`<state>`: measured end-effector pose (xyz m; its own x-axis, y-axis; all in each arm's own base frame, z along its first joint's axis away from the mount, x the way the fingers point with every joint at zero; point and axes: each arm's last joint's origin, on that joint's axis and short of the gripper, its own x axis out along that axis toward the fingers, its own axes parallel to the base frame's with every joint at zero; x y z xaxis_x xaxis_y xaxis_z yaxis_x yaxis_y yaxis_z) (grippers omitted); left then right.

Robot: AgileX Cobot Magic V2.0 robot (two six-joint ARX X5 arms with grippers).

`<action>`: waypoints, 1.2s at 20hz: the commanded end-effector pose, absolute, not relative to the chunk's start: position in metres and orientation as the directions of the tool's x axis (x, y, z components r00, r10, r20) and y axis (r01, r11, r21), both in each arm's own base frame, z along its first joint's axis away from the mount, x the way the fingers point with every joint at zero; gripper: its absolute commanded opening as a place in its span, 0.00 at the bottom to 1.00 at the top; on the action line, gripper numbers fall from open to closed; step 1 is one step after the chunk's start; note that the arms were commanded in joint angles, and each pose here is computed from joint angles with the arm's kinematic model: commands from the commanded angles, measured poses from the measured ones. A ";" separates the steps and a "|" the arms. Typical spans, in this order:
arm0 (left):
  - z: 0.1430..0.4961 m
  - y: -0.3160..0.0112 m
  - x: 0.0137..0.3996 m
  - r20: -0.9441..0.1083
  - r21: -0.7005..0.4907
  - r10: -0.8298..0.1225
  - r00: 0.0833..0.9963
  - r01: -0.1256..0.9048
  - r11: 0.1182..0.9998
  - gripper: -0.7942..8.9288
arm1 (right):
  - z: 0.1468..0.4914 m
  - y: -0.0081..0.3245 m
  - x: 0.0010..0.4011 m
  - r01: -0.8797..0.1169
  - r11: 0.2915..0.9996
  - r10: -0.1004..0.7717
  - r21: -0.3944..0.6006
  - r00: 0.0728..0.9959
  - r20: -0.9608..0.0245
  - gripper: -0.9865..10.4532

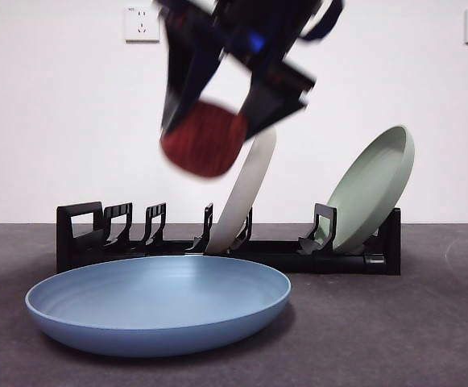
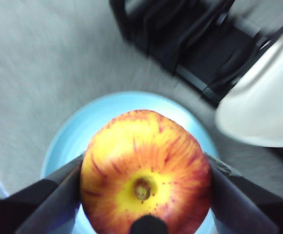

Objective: Take the blue plate from the plate rack,put the plate on the table,take the apple from the table,put the apple in the plate

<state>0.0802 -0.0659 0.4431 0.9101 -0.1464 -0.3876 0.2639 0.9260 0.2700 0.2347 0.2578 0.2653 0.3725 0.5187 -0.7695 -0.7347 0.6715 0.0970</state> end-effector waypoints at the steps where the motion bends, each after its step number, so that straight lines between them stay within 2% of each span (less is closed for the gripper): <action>1: 0.442 -0.065 0.080 -0.390 0.288 -0.136 0.911 0.261 0.921 0.53 | 0.241 0.276 0.235 -0.745 0.658 0.494 0.107 0.320 -0.808 0.08; 7: 0.440 -0.064 0.080 -0.414 0.303 -0.128 0.901 0.269 0.914 0.53 | 0.195 0.301 0.234 -0.764 0.637 0.419 0.101 0.233 -0.878 0.08; 11: 0.438 -0.063 0.079 -0.425 0.307 -0.125 0.897 0.272 0.912 0.53 | 0.186 0.301 0.234 -0.763 0.640 0.385 0.094 0.211 -0.899 0.10; 12: 0.438 -0.063 0.079 -0.429 0.310 -0.123 0.895 0.273 0.911 0.53 | 0.186 0.301 0.234 -0.763 0.639 0.385 0.095 0.212 -0.898 0.16; 15: 0.436 -0.062 0.078 -0.444 0.313 -0.118 0.889 0.276 0.909 0.53 | 0.185 0.300 0.234 -0.757 0.647 0.375 0.093 0.211 -0.903 0.51; 16: 0.436 -0.062 0.078 -0.448 0.310 -0.116 0.886 0.276 0.910 0.53 | 0.185 0.300 0.234 -0.752 0.654 0.364 0.080 0.221 -0.905 0.56; 24: 0.433 -0.061 0.077 -0.474 0.305 -0.106 0.874 0.277 0.911 0.53 | 0.199 0.301 0.232 -0.754 0.653 0.386 0.078 0.242 -0.890 0.58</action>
